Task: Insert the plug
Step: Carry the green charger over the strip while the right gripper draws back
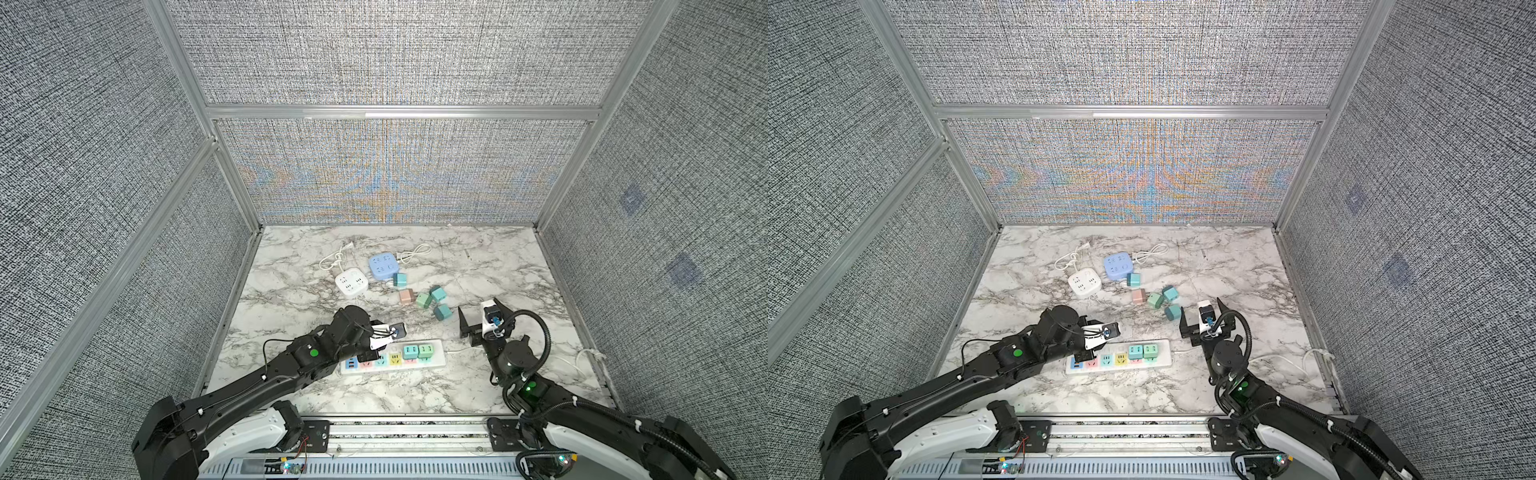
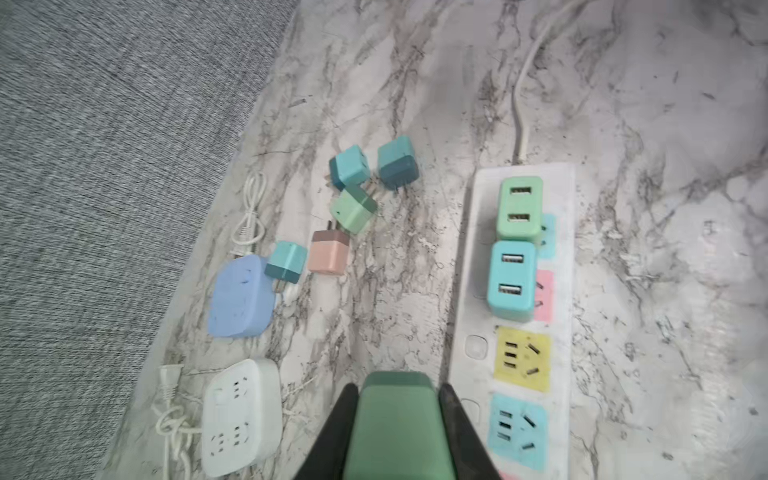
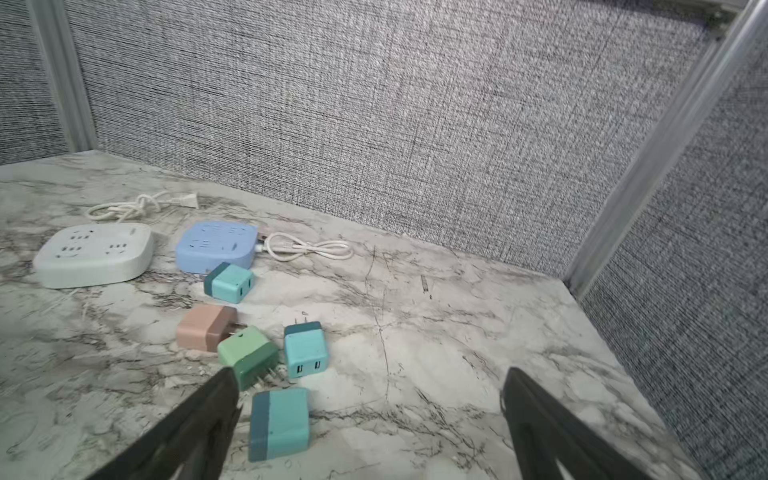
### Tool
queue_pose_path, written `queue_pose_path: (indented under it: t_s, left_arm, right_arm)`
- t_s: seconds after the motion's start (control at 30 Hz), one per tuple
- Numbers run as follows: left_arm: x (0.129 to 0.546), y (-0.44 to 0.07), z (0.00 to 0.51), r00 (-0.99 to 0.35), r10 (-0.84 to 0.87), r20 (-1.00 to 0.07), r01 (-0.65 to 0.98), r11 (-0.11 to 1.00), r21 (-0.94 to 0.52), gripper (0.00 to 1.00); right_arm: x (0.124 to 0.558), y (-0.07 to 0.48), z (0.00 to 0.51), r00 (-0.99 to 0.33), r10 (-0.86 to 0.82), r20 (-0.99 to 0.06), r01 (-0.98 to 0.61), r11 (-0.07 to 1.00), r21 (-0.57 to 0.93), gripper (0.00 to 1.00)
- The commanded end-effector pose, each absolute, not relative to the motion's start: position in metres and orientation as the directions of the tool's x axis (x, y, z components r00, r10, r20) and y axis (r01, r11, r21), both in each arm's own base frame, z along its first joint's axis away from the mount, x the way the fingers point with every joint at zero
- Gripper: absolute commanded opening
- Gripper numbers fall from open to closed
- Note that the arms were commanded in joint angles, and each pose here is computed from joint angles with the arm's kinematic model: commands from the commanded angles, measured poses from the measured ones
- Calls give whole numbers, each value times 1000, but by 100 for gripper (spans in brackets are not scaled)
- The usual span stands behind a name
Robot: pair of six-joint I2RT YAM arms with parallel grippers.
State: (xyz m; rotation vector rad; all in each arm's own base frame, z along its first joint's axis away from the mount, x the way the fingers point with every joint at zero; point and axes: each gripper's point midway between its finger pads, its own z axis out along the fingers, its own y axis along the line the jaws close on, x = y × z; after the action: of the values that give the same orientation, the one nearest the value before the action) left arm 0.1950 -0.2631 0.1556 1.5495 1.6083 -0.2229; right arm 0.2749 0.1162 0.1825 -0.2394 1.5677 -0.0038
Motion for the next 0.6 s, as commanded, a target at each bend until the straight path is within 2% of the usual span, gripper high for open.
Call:
queue_pose_path:
  t_s: [0.0, 0.17, 0.3, 0.57]
  left_arm:
    - [181, -270, 143, 169, 712, -681, 916, 142, 375, 0]
    - [178, -266, 129, 159, 741, -653, 926, 118, 359, 0]
    - [174, -269, 127, 172, 723, -669, 931, 102, 349, 0]
    - [175, -268, 110, 168, 751, -638, 936, 81, 343, 0]
  right_arm:
    - [279, 92, 173, -29, -42, -999, -36, 999, -41, 100]
    - [288, 79, 156, -70, 49, -996, -47, 998, 53, 100]
    - [303, 60, 143, -125, 103, -987, 57, 994, 97, 100]
    - [321, 54, 134, -195, 116, -974, 132, 987, 91, 99]
